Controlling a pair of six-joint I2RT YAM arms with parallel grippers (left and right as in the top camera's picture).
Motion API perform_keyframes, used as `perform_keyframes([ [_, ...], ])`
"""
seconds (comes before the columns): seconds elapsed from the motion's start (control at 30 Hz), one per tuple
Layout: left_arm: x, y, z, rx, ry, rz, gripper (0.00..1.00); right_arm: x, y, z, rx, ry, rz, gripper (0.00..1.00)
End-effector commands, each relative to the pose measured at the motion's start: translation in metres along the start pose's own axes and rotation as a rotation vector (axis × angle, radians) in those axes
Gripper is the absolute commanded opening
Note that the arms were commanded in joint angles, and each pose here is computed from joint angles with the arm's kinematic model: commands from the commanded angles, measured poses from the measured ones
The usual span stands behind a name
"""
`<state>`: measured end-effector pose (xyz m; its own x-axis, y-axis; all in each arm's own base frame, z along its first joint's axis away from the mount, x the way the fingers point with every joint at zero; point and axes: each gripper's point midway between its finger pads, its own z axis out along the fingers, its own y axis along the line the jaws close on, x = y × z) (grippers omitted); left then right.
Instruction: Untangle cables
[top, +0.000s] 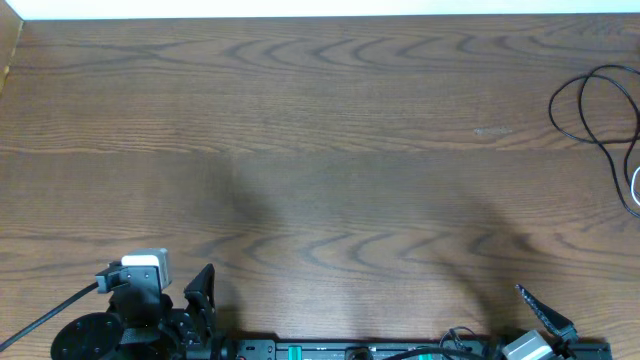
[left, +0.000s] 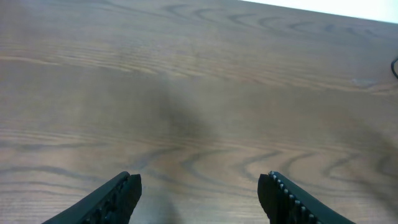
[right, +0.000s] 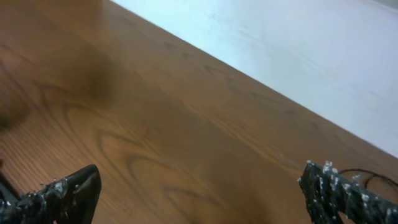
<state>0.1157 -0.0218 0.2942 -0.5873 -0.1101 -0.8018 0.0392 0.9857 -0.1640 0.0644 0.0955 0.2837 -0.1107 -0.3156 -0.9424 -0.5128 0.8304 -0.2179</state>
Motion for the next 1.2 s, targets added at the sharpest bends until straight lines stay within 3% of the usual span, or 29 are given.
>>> perform_keyframes([
  [0.0,-0.001,0.002,-0.003,-0.016,-0.008,0.022,0.66,-0.006,0.001,-0.001,-0.001,-0.021,0.143,0.99],
  [0.13,-0.002,0.002,-0.003,-0.016,-0.009,0.026,0.66,-0.02,-0.005,-0.002,0.014,-0.076,0.242,0.99],
  [0.4,-0.002,0.002,-0.003,-0.016,-0.009,0.036,0.66,-0.042,-0.026,0.004,0.086,-0.169,-0.031,0.99],
  [0.6,-0.002,0.002,-0.003,-0.016,-0.009,0.036,0.66,-0.043,-0.045,0.025,0.102,-0.219,-0.076,0.99],
  [0.9,-0.002,0.002,-0.003,-0.016,-0.009,0.036,0.66,-0.038,-0.073,0.06,0.143,-0.307,-0.146,0.99],
  [1.17,-0.002,0.002,-0.003,-0.016,-0.009,0.036,0.66,0.002,-0.112,0.087,0.283,-0.261,-0.044,0.99],
])
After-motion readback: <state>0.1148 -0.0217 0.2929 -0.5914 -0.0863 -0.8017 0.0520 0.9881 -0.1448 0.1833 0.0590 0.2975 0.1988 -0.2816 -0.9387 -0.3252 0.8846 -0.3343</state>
